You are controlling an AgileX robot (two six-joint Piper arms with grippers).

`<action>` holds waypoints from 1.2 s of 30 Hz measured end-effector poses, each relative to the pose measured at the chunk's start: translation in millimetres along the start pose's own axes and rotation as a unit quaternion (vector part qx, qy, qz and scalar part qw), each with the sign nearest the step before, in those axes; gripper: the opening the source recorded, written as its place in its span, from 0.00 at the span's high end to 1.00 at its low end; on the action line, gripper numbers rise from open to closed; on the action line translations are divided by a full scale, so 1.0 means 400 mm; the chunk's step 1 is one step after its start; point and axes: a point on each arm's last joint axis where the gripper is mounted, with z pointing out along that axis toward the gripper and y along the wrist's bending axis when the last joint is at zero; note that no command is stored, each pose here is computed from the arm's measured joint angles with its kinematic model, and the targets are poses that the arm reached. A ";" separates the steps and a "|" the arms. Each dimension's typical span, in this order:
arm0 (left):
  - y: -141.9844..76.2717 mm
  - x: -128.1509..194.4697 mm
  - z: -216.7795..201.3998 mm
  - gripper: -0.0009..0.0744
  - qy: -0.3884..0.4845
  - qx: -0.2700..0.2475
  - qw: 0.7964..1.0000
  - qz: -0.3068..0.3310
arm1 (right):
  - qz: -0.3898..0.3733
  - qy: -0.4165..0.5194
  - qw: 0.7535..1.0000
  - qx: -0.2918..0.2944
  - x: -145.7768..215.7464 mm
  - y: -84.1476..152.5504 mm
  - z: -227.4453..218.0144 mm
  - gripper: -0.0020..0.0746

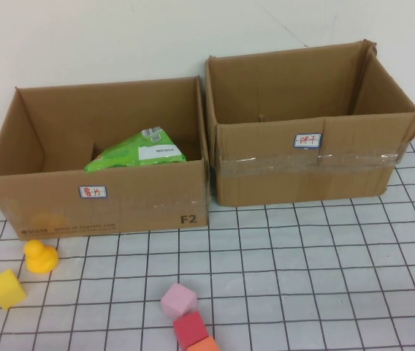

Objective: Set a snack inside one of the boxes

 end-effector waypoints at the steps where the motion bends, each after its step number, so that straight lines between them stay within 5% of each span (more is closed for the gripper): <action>1: 0.004 0.018 0.011 0.99 -0.001 -0.003 1.000 0.017 | 0.001 0.001 1.000 0.000 0.000 0.000 0.000 0.97; 6: 0.023 0.107 0.058 0.99 0.016 -0.014 0.998 0.055 | 0.002 0.001 1.000 -0.001 0.001 0.000 0.000 0.97; 36: 0.024 0.106 0.060 0.99 0.004 -0.020 0.997 0.068 | 0.005 0.001 1.000 -0.003 0.001 0.001 0.000 0.97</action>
